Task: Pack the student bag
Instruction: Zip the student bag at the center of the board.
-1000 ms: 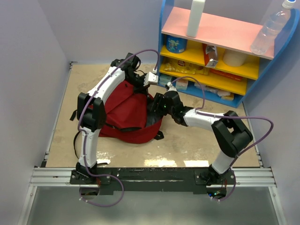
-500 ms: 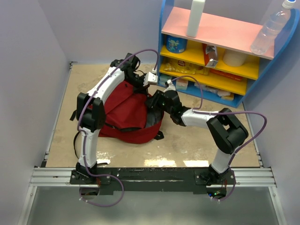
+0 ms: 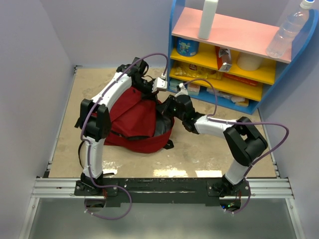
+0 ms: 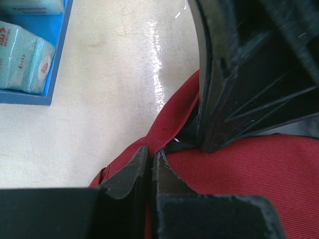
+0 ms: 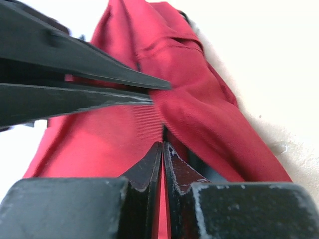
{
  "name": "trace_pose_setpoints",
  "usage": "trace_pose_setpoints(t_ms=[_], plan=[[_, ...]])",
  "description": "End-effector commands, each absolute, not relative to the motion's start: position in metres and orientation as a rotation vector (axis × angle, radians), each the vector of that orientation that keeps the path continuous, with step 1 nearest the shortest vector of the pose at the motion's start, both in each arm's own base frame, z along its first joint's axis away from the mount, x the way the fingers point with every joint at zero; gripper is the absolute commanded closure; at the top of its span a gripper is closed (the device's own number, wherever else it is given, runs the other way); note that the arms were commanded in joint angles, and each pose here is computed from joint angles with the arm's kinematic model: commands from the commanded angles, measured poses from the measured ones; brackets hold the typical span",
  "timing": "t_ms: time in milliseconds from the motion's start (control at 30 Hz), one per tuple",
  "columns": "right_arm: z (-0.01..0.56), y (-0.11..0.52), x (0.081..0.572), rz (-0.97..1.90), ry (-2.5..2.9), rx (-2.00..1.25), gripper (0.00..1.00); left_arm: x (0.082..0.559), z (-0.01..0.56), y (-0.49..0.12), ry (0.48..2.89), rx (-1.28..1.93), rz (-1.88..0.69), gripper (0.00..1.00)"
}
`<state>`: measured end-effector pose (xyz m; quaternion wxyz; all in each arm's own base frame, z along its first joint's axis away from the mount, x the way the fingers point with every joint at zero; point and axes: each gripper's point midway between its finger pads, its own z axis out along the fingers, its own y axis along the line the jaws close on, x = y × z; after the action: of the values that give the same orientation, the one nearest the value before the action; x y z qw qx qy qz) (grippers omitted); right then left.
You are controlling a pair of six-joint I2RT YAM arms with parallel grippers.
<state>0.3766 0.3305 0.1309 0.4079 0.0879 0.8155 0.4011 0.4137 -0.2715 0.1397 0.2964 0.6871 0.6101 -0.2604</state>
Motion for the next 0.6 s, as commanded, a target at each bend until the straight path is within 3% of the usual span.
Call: trace_pose_setpoints(t_ms=[0,367,433,567], plan=[[0.174,0.329,0.377,1.018,1.971,0.178,0.91,0.398,0.163,-0.274,1.59,1.805,-0.743,0.93],[0.168,0.33,0.377,0.996,2.01,0.176,0.99,0.395,0.166,-0.274,1.596,1.796,-0.745,0.93],[0.166,0.328,0.377,0.96,2.036,0.148,0.79,0.394,0.165,-0.274,1.596,1.798,-0.746,0.93],[0.16,0.324,0.374,0.925,2.049,0.152,0.58,0.394,0.167,-0.274,1.593,1.795,-0.748,0.92]])
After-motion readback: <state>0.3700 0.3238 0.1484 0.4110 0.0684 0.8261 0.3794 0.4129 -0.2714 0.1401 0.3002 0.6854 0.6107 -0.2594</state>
